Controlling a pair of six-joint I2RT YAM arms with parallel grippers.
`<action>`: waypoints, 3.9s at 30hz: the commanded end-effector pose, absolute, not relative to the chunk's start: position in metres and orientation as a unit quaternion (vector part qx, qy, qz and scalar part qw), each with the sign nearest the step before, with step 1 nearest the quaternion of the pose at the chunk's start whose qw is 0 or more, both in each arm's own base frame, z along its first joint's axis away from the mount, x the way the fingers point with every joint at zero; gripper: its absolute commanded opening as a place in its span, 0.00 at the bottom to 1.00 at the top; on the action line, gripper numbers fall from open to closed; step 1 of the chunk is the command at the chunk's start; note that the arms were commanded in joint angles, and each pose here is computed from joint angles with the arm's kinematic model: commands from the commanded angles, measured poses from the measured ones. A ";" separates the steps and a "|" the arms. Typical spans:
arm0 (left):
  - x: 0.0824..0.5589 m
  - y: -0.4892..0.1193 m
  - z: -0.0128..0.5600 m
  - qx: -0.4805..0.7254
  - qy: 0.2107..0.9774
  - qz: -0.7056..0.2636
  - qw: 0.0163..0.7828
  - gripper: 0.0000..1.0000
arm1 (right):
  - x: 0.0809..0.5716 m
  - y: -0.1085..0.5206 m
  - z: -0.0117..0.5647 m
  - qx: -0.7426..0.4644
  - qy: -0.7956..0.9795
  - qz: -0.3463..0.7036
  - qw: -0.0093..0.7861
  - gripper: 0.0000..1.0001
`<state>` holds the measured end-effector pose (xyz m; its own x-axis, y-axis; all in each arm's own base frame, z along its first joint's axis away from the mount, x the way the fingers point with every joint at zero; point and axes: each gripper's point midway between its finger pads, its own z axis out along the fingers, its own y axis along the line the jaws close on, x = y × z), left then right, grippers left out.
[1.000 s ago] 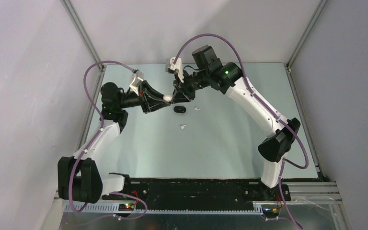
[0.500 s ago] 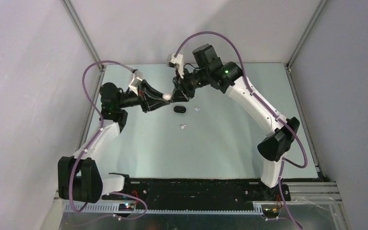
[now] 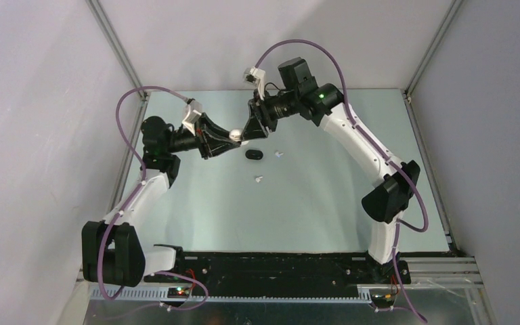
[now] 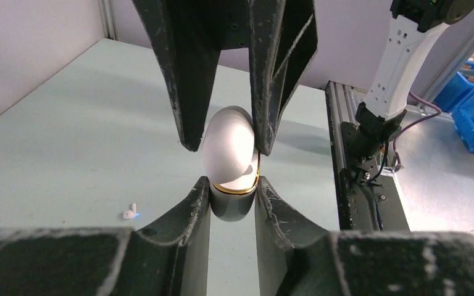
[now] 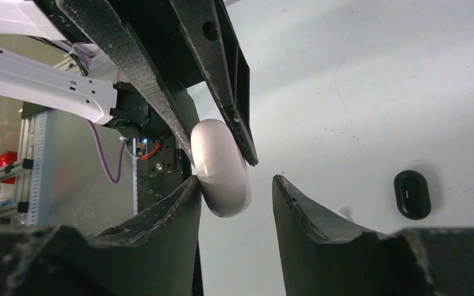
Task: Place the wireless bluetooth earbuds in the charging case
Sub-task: Open the charging case to the charging case, then pick up the right earbud from the center of the board.
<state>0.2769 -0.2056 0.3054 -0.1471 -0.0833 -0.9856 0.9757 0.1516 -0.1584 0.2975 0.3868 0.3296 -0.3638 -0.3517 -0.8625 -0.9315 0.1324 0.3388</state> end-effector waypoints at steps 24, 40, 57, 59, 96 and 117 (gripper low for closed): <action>0.277 -0.205 0.302 0.408 0.560 -0.507 0.512 0.00 | 0.291 0.369 0.404 -0.447 0.614 0.558 0.334 0.68; 0.309 -0.176 0.321 0.295 0.608 -0.482 0.558 0.00 | 0.404 0.260 0.275 -0.485 0.731 0.240 0.416 0.36; 0.328 -0.140 0.299 0.232 0.652 -0.443 0.570 0.00 | 0.367 0.313 0.152 -0.644 0.638 0.272 0.323 0.34; 0.326 -0.140 0.300 0.229 0.654 -0.441 0.570 0.00 | 0.370 0.323 0.139 -0.659 0.629 0.262 0.319 0.34; 0.323 -0.129 0.312 0.178 0.659 -0.432 0.589 0.00 | 0.368 0.360 0.022 -0.765 0.567 0.138 0.272 0.29; 0.320 -0.131 0.304 0.172 0.652 -0.448 0.587 0.00 | 0.314 0.359 0.025 -0.780 0.557 0.176 0.227 0.29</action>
